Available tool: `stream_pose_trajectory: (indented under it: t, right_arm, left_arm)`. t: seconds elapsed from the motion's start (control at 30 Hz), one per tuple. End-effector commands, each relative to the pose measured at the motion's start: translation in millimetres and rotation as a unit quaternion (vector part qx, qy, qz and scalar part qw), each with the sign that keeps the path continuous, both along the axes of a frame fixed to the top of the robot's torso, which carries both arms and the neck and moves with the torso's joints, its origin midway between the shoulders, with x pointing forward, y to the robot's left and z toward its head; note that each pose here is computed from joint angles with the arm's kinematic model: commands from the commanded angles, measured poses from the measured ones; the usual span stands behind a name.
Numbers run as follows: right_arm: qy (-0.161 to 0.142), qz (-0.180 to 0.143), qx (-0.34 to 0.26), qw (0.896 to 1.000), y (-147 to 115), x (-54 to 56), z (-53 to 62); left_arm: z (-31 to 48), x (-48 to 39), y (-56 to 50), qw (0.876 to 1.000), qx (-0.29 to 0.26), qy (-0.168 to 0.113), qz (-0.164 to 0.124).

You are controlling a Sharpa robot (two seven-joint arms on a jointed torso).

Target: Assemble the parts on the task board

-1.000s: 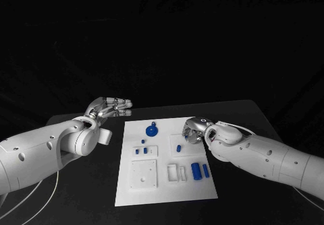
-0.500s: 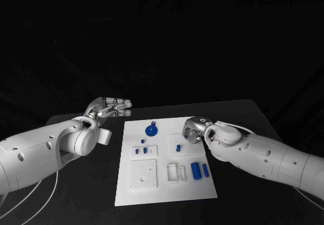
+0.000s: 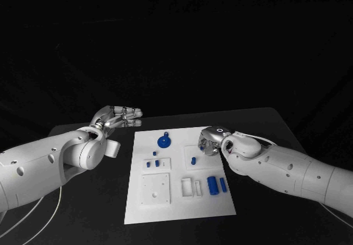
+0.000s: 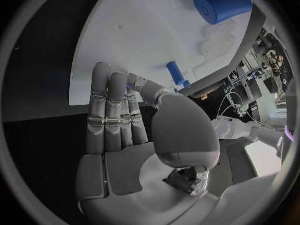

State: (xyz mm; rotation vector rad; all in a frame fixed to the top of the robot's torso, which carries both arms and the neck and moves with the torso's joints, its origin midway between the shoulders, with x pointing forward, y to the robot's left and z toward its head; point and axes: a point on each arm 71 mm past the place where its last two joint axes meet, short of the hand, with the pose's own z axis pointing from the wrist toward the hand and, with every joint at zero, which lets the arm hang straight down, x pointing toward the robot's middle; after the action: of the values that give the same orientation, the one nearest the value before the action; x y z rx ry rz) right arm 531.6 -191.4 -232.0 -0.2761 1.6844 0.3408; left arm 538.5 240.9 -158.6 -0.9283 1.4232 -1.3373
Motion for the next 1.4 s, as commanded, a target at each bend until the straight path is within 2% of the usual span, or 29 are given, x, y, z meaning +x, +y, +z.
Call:
stream_pose_trajectory:
  t: [0.03,0.83,1.17,1.4]
  right_arm:
    - [0.014,0.002,-0.010,1.000,1,-2.9,-6.9]
    - [0.001,-0.007,0.002,1.000,-1,-1.1,-4.0]
    - [-0.003,-0.012,0.023,1.000,-2,-0.2,7.5]
    - [0.011,-0.020,0.039,0.999,-6,1.7,13.6]
  left_arm:
    - [1.4,-0.2,-2.1,1.000,-0.006,-0.001,-0.009]
    - [1.2,0.8,-3.3,1.000,-0.002,-0.003,-0.012]
    - [0.8,2.1,-1.7,1.000,0.000,-0.004,-0.010]
    - [0.8,2.2,-1.2,1.000,0.005,-0.005,-0.013]
